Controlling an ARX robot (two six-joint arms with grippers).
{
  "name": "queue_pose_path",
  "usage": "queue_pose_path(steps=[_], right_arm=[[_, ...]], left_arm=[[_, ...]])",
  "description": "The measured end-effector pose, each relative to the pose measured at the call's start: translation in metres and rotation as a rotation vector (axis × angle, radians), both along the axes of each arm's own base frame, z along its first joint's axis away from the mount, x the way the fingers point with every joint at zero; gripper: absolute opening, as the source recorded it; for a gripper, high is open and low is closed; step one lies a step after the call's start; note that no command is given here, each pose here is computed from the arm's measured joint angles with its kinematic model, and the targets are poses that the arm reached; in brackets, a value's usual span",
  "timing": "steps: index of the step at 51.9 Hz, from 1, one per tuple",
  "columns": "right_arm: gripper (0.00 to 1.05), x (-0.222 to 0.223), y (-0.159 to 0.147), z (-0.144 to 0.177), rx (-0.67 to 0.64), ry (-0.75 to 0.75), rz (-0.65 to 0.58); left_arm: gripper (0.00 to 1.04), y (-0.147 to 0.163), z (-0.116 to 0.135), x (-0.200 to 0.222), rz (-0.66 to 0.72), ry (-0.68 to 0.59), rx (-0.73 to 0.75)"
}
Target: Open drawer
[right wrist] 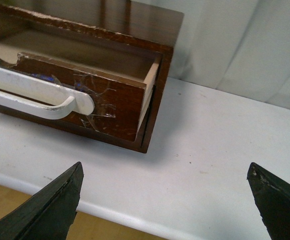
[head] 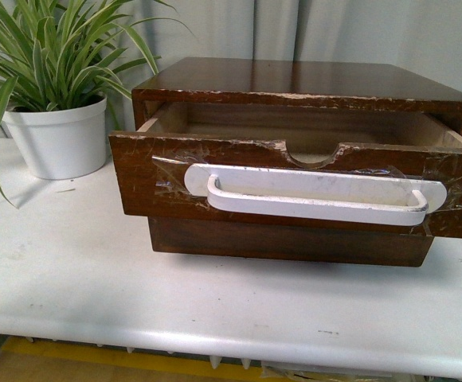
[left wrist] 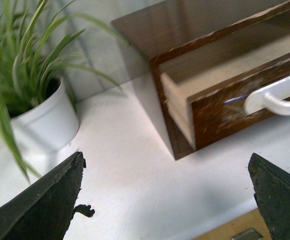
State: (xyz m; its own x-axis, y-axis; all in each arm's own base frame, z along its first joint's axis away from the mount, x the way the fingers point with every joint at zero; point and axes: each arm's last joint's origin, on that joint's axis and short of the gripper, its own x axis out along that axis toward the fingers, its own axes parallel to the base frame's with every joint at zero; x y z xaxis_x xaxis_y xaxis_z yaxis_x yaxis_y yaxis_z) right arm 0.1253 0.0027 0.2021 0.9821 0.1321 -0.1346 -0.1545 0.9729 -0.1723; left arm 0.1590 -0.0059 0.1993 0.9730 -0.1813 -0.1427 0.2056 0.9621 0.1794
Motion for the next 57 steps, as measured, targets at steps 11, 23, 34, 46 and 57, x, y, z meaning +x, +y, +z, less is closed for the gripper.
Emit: queue_pose_path(steps=[11, 23, 34, 46, 57], right_arm=[[0.96, -0.024, -0.003, -0.021, 0.130, -0.006, -0.152], [0.96, -0.028, -0.007, -0.024, 0.268, -0.034, -0.190], [0.60, -0.028, -0.003, -0.029, 0.199, -0.129, -0.144], [0.15, -0.028, -0.003, -0.037, 0.187, -0.122, -0.147], [0.01, -0.028, -0.003, -0.037, 0.184, -0.122, -0.147]], left_arm=[[0.99, 0.014, -0.026, -0.031, 0.149, 0.039, -0.099], [0.99, 0.019, -0.027, -0.037, 0.173, 0.037, -0.147], [0.61, 0.008, -0.029, -0.042, 0.210, -0.144, -0.181], [0.18, 0.006, -0.030, -0.047, 0.196, -0.139, -0.185], [0.04, 0.006, -0.030, -0.050, 0.197, -0.139, -0.193]])
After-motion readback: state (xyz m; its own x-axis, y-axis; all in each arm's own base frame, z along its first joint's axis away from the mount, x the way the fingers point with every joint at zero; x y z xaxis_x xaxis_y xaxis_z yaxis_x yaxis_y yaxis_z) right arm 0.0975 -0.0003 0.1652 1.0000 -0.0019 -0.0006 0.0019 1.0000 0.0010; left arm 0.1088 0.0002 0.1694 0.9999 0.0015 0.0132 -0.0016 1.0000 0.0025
